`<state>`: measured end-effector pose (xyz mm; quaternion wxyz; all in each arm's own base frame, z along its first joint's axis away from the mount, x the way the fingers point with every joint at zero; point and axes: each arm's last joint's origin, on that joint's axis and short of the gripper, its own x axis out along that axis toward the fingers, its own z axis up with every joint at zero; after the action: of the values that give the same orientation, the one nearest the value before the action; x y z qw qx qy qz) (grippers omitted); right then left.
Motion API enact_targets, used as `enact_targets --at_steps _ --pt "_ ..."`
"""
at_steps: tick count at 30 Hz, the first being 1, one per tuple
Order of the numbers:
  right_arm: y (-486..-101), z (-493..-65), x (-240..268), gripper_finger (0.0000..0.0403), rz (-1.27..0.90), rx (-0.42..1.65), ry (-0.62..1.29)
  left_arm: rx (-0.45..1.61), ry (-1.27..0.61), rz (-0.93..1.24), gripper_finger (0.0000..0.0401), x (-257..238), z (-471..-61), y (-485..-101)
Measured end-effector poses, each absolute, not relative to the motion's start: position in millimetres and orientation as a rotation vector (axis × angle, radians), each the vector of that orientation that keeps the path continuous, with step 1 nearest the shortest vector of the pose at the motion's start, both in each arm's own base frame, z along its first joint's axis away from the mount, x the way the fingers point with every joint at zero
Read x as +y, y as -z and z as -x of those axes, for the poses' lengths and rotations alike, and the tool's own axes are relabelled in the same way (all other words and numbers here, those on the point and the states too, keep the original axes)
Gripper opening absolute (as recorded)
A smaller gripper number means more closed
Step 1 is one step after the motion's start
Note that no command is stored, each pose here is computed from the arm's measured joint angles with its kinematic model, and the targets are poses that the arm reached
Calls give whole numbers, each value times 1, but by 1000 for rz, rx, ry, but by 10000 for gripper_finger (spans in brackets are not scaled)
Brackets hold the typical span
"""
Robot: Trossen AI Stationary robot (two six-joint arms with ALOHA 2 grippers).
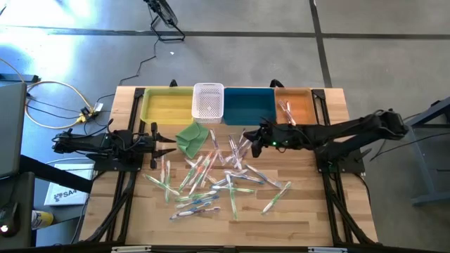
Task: Pick & Place Toothbrushes
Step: Put the violet toothbrush into the orange bin
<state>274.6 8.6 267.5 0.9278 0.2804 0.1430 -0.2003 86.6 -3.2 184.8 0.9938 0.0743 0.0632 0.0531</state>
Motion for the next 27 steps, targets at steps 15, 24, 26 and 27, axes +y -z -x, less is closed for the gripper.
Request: enact_targets --at_steps 15,24,26,27 --pt "-241 -311 9 4 -553 514 560 128 -109 -149 136 -3 -87 -185" --pt "-219 -321 12 5 -549 623 499 138 -108 -151 136 -3 -87 -184" --pt "-215 -323 12 11 -554 640 497 146 -111 -153 136 -3 -86 -183" --pt "-212 -323 12 15 -551 647 502 148 -111 -153 136 -3 -86 -183"
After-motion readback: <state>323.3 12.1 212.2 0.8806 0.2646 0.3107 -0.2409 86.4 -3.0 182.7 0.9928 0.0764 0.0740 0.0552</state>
